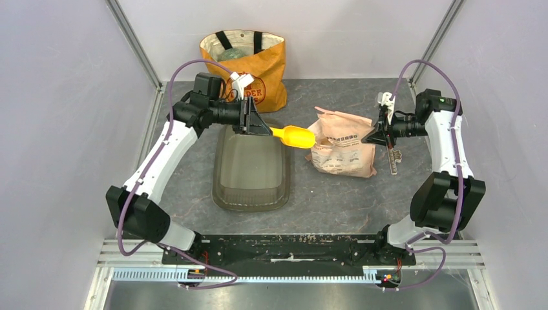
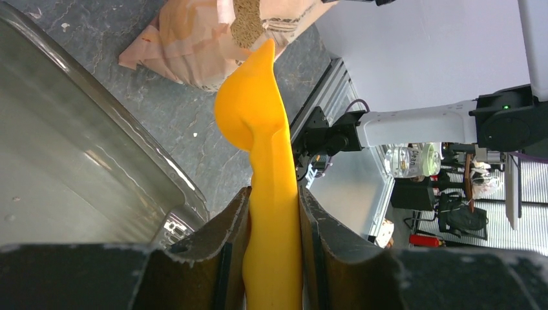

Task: Fill the litter box with clean litter

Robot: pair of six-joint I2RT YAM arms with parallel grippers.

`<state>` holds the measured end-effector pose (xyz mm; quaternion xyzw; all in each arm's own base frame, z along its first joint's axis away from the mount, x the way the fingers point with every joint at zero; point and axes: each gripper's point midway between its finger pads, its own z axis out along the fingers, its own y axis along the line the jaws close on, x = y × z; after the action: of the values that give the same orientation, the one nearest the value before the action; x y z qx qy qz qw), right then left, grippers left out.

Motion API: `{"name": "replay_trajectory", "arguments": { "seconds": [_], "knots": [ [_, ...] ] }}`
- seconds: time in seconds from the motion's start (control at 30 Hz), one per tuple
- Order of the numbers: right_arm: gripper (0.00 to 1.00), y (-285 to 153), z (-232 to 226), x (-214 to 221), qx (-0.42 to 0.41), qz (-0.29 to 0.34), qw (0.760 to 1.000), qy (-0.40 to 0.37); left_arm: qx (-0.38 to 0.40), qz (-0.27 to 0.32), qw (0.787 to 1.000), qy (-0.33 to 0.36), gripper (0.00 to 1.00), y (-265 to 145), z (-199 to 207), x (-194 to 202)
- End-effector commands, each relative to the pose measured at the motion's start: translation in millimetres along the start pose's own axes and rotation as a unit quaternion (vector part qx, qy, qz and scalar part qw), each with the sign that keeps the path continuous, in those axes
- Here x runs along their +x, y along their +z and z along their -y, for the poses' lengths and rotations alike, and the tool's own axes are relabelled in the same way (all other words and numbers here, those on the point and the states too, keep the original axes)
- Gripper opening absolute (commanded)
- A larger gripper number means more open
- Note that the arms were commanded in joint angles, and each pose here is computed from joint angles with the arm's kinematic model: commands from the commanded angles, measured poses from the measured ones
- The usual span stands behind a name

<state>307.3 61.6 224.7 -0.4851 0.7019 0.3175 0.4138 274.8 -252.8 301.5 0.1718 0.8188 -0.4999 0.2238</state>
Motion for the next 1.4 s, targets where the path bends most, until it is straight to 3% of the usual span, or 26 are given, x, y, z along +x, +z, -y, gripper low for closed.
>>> {"name": "replay_trajectory", "arguments": {
  "seconds": [0.0,0.27,0.5,0.73,0.83,1.07,1.37],
  "knots": [
    [0.00,-14.5,-22.3,-69.5,0.000,0.098,0.993,-0.063,0.023,0.018,0.999,0.019,0.02,-2.1,14.1,-20.3],
    [0.00,-13.3,-40.8,-62.5,-0.021,0.090,0.992,-0.081,0.008,0.015,1.000,0.009,0.02,16.3,3.3,-42.7],
    [0.00,-12.4,-42.1,-72.3,-0.024,0.096,0.991,-0.090,0.049,-0.061,0.997,0.025,0.02,37.7,17.8,-15.0],
    [0.00,-8.8,-35.9,-76.4,-0.029,0.095,0.991,-0.092,0.079,-0.091,0.989,0.083,0.02,52.6,38.0,5.7],
    [0.00,-5.7,-37.8,-79.8,-0.035,0.095,0.990,-0.099,0.055,-0.097,0.990,0.081,0.02,60.0,30.1,8.0],
    [0.00,-4.5,-38.1,-90.9,-0.038,0.094,0.988,-0.120,-0.092,-0.055,0.994,0.029,0.02,65.2,-35.9,-17.7],
    [0.00,6.3,-43.3,-101.9,-0.060,0.092,0.985,-0.133,-0.160,-0.075,0.982,0.063,0.02,89.6,-41.0,-8.8]
  ]
}}
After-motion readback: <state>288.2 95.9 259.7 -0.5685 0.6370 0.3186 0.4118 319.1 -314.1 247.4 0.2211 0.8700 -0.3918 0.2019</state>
